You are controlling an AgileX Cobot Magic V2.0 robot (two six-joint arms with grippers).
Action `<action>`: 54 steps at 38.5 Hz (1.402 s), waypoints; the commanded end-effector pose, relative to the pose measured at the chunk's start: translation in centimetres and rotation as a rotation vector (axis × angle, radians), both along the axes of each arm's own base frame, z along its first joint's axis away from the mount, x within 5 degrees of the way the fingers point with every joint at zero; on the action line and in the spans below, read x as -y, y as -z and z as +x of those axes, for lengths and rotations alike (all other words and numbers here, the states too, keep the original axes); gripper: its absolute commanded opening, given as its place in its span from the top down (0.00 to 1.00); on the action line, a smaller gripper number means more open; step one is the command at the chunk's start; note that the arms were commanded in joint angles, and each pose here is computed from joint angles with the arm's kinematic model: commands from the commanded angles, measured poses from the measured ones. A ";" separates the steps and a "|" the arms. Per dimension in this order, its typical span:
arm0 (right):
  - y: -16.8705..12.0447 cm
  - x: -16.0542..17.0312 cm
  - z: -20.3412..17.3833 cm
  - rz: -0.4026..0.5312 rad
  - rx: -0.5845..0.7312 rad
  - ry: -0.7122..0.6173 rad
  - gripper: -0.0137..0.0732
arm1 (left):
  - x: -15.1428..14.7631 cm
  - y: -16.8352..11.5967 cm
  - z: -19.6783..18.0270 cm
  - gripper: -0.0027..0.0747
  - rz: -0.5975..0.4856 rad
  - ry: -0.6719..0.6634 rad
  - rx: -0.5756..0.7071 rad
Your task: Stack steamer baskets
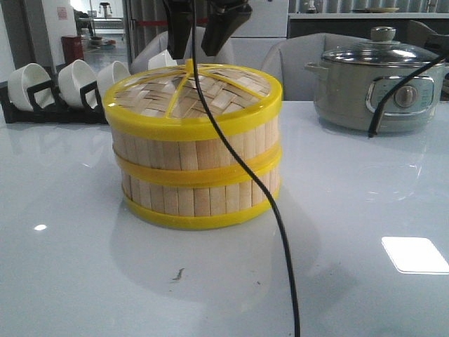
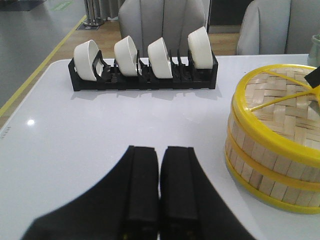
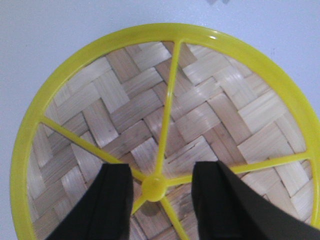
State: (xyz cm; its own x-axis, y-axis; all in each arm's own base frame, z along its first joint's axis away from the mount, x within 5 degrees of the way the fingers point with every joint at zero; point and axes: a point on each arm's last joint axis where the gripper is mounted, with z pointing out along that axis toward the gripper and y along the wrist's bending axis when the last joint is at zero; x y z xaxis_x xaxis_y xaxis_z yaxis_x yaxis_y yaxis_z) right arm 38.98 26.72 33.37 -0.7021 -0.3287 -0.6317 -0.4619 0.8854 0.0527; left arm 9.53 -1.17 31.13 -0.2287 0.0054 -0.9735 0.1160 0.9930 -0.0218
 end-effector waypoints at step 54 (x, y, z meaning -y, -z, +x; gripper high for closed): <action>0.7 27.1 -25.9 0.171 0.641 0.556 0.54 | 0.0 -1.7 0.1 0.84 -0.025 0.002 0.109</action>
State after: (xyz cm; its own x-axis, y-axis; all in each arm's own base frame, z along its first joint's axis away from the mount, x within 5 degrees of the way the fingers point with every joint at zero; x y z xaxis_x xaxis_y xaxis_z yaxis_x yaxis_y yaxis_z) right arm 13.37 -0.29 32.42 -0.3421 0.1144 -0.9327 0.0648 0.9931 0.0980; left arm 9.53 -1.17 31.13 -0.2287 0.0054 -0.9735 0.1160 0.9930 -0.0218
